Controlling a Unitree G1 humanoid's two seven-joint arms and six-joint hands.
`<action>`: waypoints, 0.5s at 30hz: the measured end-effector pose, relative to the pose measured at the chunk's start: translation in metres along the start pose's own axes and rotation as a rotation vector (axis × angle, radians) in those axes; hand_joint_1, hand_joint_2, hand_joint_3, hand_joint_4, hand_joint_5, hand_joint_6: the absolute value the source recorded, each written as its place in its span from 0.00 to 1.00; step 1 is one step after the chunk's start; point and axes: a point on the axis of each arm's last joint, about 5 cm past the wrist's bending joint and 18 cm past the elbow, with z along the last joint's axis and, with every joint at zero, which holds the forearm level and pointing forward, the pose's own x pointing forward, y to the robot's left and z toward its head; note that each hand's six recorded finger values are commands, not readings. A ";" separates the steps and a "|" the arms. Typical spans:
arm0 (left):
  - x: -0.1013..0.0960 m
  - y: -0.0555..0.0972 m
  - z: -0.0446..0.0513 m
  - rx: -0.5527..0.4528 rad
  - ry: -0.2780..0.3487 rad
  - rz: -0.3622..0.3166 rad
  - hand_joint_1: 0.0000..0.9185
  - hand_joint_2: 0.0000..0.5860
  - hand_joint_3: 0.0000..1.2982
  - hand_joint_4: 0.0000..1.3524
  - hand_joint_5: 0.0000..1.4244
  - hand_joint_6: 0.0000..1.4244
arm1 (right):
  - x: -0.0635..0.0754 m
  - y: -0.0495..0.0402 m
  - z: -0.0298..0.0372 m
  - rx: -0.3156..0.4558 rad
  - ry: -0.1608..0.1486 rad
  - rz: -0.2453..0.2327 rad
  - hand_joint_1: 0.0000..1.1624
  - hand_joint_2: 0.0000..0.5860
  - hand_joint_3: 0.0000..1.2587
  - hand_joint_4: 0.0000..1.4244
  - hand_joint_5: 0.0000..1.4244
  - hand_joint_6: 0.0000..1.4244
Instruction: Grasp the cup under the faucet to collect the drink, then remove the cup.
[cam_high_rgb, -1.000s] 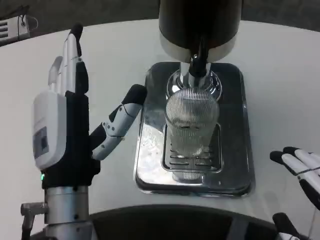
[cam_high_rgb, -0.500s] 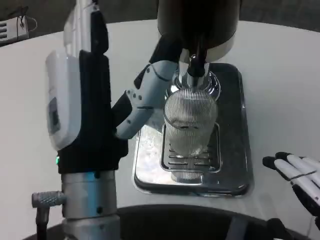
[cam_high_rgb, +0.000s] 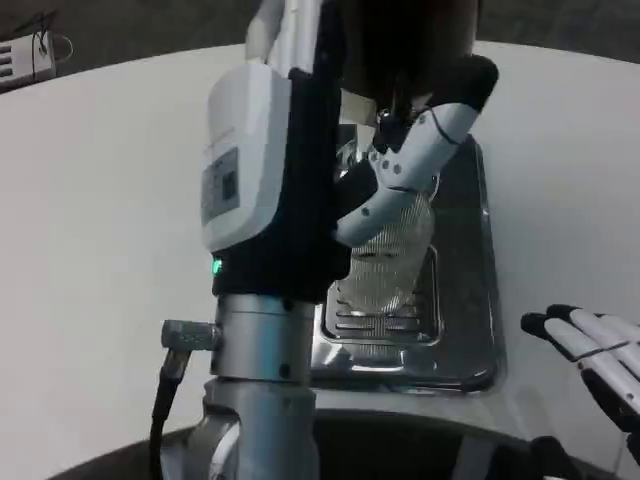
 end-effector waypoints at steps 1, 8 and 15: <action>0.000 -0.001 -0.0002 0.000 0.001 -0.005 0.00 0.31 0.00 0.00 0.09 0.00 | 0.000 0.0000 0.0000 0.000 0.000 0.000 0.20 0.84 0.14 0.11 0.14 0.18; -0.012 -0.015 0.0051 -0.016 0.013 -0.053 0.00 0.30 0.00 0.00 0.10 0.00 | 0.003 0.0009 0.0003 0.005 -0.006 -0.013 0.20 0.84 0.14 0.11 0.16 0.19; -0.017 -0.026 -0.0006 -0.008 0.047 -0.077 0.00 0.30 0.00 0.00 0.06 0.00 | 0.005 0.0007 -0.0007 0.014 0.008 -0.025 0.20 0.84 0.15 0.11 0.17 0.20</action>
